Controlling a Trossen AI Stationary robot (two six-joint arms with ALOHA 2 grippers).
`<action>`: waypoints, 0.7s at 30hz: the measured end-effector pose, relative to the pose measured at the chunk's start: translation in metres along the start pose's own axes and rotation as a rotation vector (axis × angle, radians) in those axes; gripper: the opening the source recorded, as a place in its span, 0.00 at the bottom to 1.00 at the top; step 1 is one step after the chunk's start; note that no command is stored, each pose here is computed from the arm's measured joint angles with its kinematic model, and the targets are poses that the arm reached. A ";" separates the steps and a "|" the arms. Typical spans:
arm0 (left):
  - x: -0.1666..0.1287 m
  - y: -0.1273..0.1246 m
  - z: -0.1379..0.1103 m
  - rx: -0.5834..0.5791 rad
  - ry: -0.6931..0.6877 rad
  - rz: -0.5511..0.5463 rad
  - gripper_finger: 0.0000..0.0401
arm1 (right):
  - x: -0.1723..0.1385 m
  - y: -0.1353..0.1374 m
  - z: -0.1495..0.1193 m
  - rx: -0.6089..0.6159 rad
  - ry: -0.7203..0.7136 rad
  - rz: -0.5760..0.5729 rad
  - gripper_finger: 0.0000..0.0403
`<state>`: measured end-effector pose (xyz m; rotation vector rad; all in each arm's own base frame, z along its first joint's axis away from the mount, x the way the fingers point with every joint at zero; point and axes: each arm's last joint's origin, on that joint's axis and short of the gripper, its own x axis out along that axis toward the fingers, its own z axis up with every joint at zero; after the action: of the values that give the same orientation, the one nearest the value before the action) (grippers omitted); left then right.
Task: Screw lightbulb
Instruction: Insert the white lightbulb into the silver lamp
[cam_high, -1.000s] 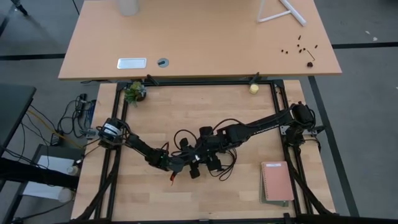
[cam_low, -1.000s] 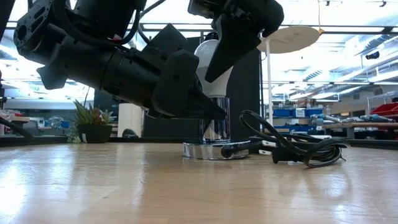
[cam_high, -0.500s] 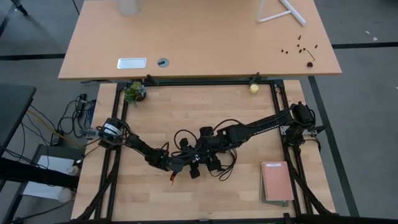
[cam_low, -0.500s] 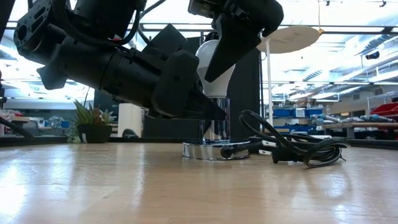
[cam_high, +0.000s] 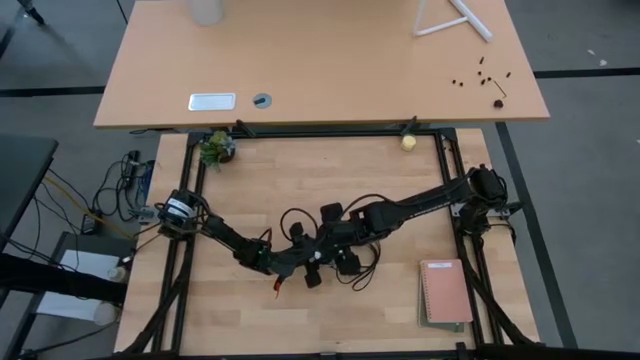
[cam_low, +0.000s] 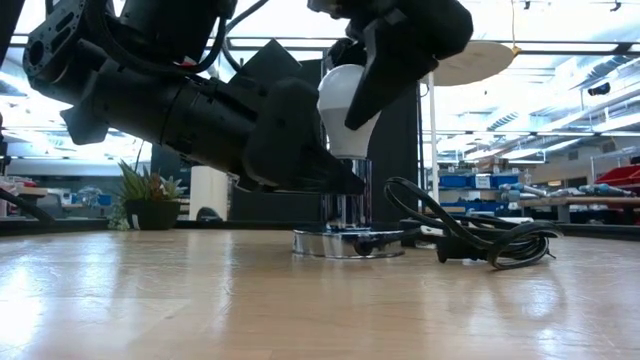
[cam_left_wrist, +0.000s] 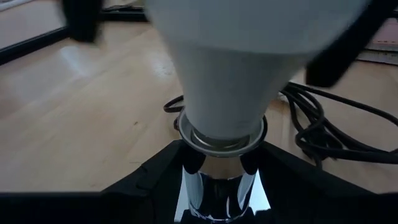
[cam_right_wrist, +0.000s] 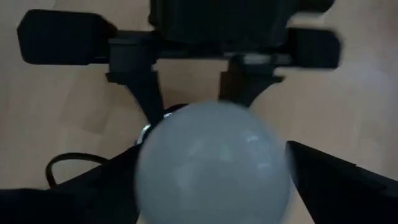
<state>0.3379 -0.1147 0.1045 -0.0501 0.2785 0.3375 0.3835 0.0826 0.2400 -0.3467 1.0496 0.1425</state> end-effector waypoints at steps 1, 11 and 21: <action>0.000 0.000 0.000 0.000 0.002 -0.004 0.51 | -0.002 -0.001 0.001 -0.010 0.001 -0.001 0.92; 0.000 0.000 -0.002 0.034 0.032 -0.020 0.51 | -0.013 -0.003 0.005 -0.085 0.025 0.024 0.97; 0.003 0.003 -0.002 0.042 0.044 -0.041 0.51 | -0.011 -0.002 0.006 -0.082 0.057 0.033 0.98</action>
<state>0.3390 -0.1112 0.1015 -0.0219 0.3278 0.2904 0.3838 0.0833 0.2530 -0.4100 1.1078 0.2067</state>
